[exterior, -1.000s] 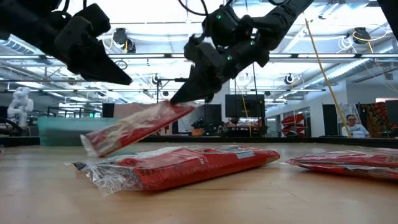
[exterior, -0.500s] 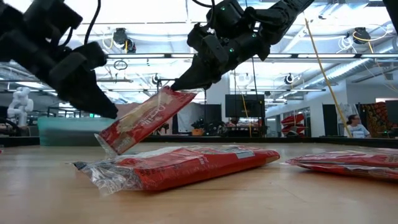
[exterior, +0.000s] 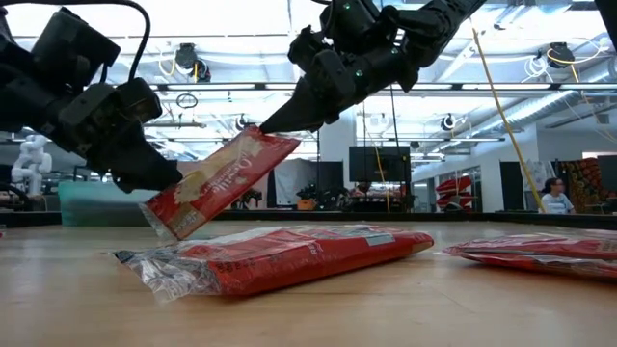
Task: Sort popcorn bags into baskets
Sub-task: Put the popcorn bag into the blue bin
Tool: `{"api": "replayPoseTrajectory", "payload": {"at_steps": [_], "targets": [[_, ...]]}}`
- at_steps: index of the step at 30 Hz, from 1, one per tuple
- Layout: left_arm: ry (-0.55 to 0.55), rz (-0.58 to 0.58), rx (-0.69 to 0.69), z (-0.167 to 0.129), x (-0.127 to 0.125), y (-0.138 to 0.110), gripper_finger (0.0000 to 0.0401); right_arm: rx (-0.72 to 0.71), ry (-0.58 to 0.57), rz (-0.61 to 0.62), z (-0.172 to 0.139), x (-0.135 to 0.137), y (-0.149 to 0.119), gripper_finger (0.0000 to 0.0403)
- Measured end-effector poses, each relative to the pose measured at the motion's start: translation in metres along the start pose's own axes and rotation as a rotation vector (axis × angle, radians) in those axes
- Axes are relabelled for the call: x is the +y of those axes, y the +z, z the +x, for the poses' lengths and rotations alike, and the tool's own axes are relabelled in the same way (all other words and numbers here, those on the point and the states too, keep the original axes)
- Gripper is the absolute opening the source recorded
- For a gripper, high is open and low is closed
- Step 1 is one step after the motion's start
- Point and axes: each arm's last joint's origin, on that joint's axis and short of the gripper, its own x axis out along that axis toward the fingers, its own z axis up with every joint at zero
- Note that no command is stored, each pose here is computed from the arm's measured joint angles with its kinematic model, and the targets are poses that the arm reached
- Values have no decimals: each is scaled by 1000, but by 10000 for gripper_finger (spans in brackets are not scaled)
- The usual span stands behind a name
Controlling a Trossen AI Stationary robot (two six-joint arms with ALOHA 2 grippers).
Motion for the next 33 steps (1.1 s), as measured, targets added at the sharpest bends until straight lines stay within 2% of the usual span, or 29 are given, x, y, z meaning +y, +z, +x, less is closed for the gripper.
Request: {"api": "replayPoseTrajectory", "payload": {"at_steps": [5,9,12,15,18,24,29,33], "targets": [[3,52,-31,1,0,2,88,-35,-6,-23,0,1,4,0],[-15,79,-77,0,-2,7,18,-41,-10,-5,0,0,5,0],[-14,93,-116,-3,-4,12,10,-31,-15,42,-5,0,7,0],[-21,135,-166,-7,-7,21,7,17,-106,90,-15,-1,10,10],[-6,182,-151,-12,-8,30,4,57,-169,99,-29,2,16,39],[91,227,-6,-18,-7,46,3,54,-178,132,-50,6,23,135],[105,327,47,-20,-13,66,2,2,-182,145,-48,7,10,212],[104,378,57,-22,-19,80,2,-72,-187,81,-45,9,-7,249]]}}
